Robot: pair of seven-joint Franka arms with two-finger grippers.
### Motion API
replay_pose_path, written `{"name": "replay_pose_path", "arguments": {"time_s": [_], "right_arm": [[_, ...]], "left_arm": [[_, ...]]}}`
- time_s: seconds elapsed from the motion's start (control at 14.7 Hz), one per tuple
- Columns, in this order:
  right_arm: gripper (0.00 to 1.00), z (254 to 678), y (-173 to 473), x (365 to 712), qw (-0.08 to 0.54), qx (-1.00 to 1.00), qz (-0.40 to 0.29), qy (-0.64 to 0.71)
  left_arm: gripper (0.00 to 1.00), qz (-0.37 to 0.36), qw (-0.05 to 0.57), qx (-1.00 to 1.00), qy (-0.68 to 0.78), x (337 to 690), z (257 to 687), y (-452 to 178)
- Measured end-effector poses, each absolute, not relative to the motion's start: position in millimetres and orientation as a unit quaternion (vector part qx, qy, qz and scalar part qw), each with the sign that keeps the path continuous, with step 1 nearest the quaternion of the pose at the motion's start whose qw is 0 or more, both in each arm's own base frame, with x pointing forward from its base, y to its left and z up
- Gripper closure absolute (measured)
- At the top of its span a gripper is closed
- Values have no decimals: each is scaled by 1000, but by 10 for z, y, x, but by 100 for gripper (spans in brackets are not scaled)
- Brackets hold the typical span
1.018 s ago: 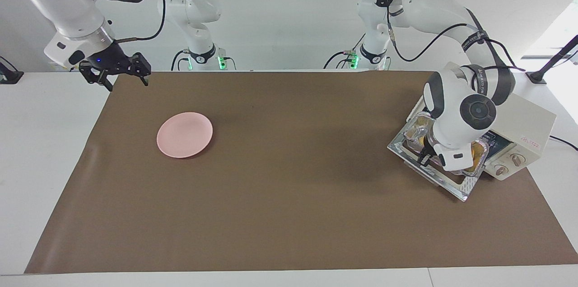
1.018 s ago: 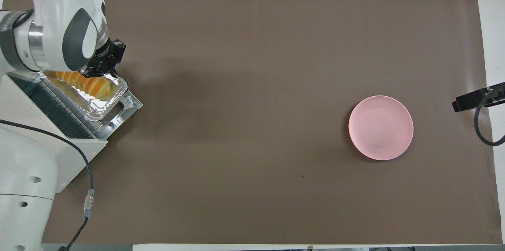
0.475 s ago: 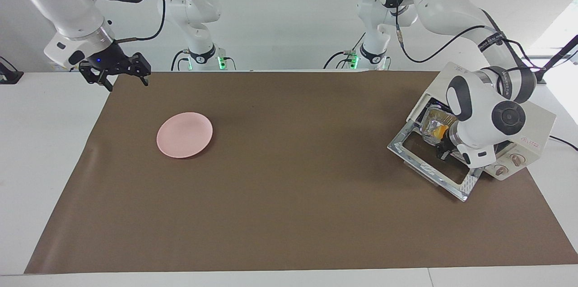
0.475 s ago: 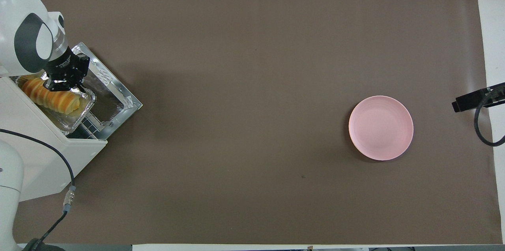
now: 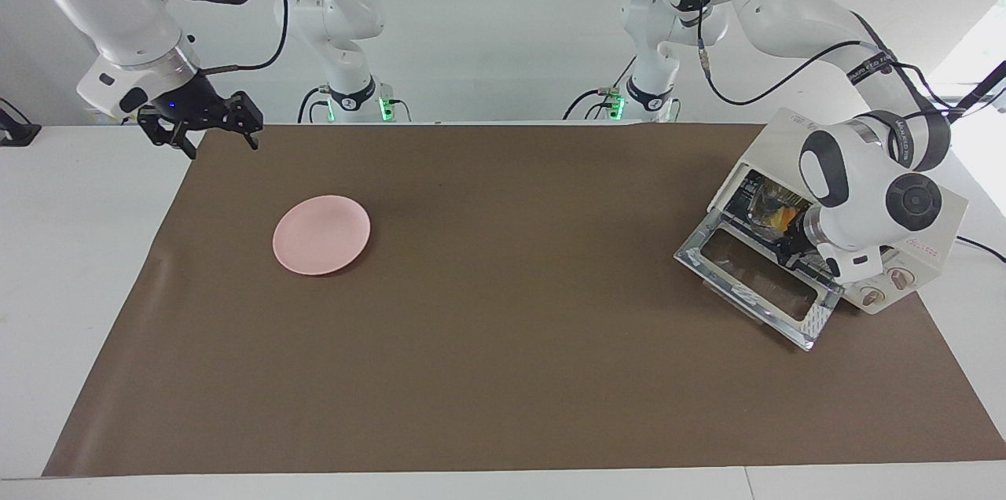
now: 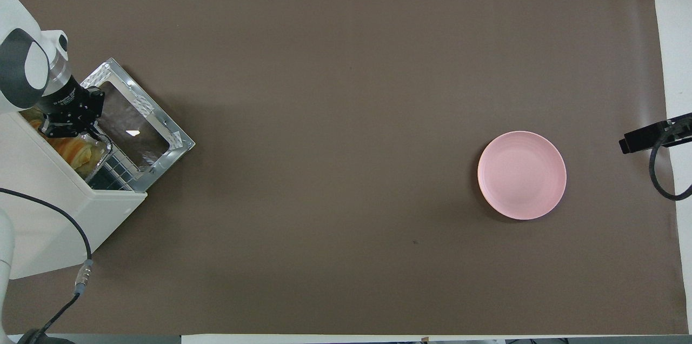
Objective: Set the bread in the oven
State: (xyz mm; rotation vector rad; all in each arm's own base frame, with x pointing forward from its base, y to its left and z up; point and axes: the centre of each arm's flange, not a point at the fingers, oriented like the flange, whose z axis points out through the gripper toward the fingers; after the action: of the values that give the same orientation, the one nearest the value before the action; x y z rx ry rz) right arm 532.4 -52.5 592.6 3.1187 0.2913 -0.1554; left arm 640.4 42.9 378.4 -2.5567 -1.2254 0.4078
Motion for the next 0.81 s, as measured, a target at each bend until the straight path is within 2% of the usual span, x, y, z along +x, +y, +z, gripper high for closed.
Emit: {"name": "replay_pose_path", "arguments": {"time_s": [0.27,0.41,0.54,0.68,0.81], "right_arm": [[0,5926,-524,5324,3,994,-50,93],[0,5926,-524,5324,3,994,-50,93],[0,5926,-524,5324,3,994,-50,93],[0,5926,-524,5324,3,994,-50,93],[0,5926,-524,5324,3,994,-50,93]], "left_arm": [[46,133,124,-900,-397,6439,3785,410],[19,112,114,-910,-383,6503,3981,409],[0,87,100,-927,-351,6582,4276,347],[0,66,85,-947,-303,6614,4596,312],[0,57,62,-971,-224,6494,5078,323]]}}
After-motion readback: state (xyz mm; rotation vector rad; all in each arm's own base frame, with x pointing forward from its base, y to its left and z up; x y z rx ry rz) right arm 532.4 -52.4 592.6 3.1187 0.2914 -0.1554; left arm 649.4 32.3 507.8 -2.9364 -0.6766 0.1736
